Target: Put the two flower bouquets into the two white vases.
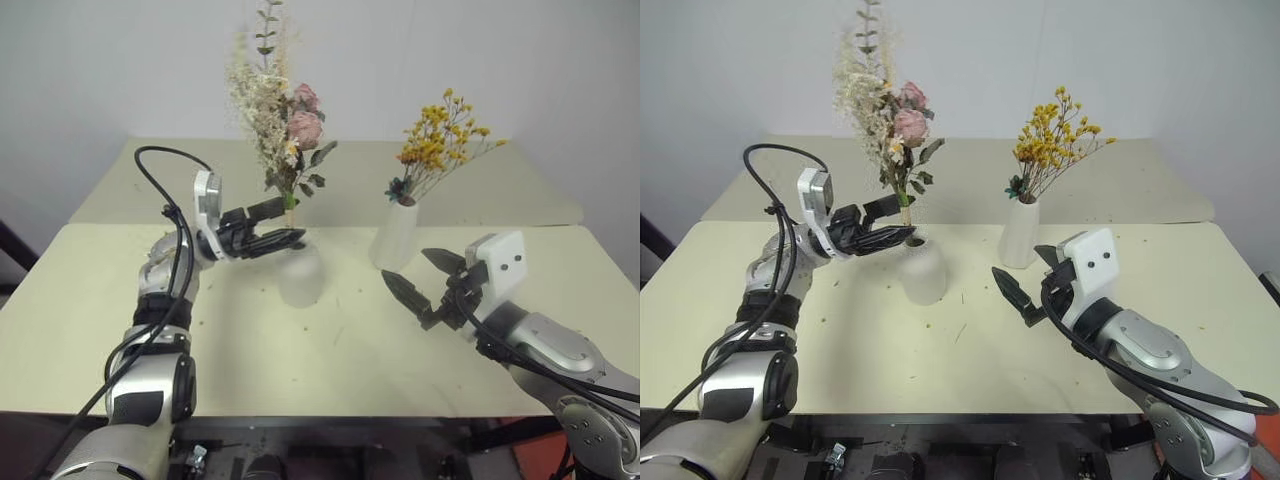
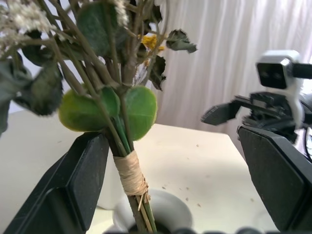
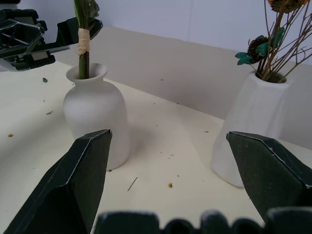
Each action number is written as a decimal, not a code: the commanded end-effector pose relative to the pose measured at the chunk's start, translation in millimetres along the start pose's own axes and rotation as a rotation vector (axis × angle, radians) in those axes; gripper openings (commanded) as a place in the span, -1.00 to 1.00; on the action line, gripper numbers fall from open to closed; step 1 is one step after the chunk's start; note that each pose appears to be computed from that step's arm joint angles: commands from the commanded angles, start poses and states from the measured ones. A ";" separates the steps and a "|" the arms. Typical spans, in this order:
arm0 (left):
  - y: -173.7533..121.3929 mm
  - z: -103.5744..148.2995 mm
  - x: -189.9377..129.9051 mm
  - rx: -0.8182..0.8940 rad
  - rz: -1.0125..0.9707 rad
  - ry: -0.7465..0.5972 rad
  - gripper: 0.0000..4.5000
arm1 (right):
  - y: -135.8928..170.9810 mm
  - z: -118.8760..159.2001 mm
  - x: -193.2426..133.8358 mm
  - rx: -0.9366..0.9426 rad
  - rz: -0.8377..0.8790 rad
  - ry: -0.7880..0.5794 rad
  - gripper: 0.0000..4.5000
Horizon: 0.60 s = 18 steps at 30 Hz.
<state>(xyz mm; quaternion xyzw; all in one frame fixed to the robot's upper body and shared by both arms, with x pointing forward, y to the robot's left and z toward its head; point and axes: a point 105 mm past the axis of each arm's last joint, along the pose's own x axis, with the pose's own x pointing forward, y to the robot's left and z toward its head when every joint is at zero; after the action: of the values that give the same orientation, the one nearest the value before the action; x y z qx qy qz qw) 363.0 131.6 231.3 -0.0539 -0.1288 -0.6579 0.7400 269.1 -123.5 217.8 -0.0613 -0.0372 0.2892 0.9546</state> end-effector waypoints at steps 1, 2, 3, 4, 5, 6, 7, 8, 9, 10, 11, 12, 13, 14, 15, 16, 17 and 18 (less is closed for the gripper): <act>-5.0 11.7 2.5 0.068 -0.037 0.050 0.99 | 0.8 10.2 0.0 -0.027 0.002 -0.052 1.00; -3.3 9.0 0.3 0.085 -0.019 0.094 0.99 | 0.8 9.7 0.2 -0.027 0.001 -0.052 1.00; -1.2 6.2 -1.9 0.089 -0.001 0.142 0.99 | 0.9 9.3 0.4 -0.027 0.000 -0.052 1.00; 0.4 4.3 -3.3 0.091 0.012 0.175 0.99 | 0.7 9.0 0.6 -0.027 -0.001 -0.052 1.00; 1.9 2.7 -4.4 0.103 0.022 0.211 0.99 | 0.4 8.6 0.9 -0.028 -0.002 -0.050 1.00; 2.7 2.7 -5.2 0.117 0.023 0.237 0.99 | 0.0 7.8 1.1 -0.027 -0.006 -0.046 1.00; 3.0 5.0 -5.8 0.128 0.021 0.260 0.99 | -0.4 7.1 1.2 -0.023 -0.009 -0.044 1.00; 3.9 7.9 -6.5 0.147 0.024 0.287 0.99 | -0.7 6.6 1.3 -0.021 -0.012 -0.042 1.00; 4.5 9.8 -6.9 0.159 0.027 0.303 0.99 | -0.8 6.3 1.3 -0.020 -0.013 -0.041 1.00; 5.8 11.2 -7.1 0.160 0.034 0.316 0.99 | -1.2 6.1 1.6 -0.020 -0.014 -0.041 1.00; 12.0 11.0 -8.2 0.186 0.078 0.366 0.99 | -1.5 5.9 1.4 -0.021 -0.018 -0.041 1.00; 16.2 12.6 -9.1 0.205 0.107 0.397 0.99 | -1.9 5.7 1.4 -0.021 -0.021 -0.041 1.00; 17.6 16.2 -10.4 0.220 0.117 0.413 0.99 | -2.3 5.4 1.6 -0.021 -0.024 -0.041 1.00; 17.4 20.6 -11.8 0.226 0.118 0.412 0.99 | -2.5 5.2 1.6 -0.022 -0.027 -0.041 1.00; 16.5 24.6 -13.6 0.222 0.115 0.403 0.99 | -2.6 4.9 1.8 -0.023 -0.028 -0.040 1.00; 15.7 27.9 -15.9 0.220 0.114 0.399 0.99 | -2.6 4.5 1.9 -0.024 -0.030 -0.040 1.00; 15.5 29.6 -17.4 0.219 0.115 0.397 0.99 | -2.5 4.3 1.9 -0.024 -0.031 -0.039 1.00; 13.7 31.9 -21.8 0.221 0.112 0.402 0.99 | -2.3 4.1 1.7 -0.024 -0.032 -0.039 1.00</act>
<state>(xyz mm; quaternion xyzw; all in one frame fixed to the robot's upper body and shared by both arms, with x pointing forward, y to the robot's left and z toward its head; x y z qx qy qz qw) 376.1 156.7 239.4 0.1412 -0.0200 -0.5940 0.7918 274.2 -125.4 214.2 -0.0638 -0.0374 0.2753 0.9585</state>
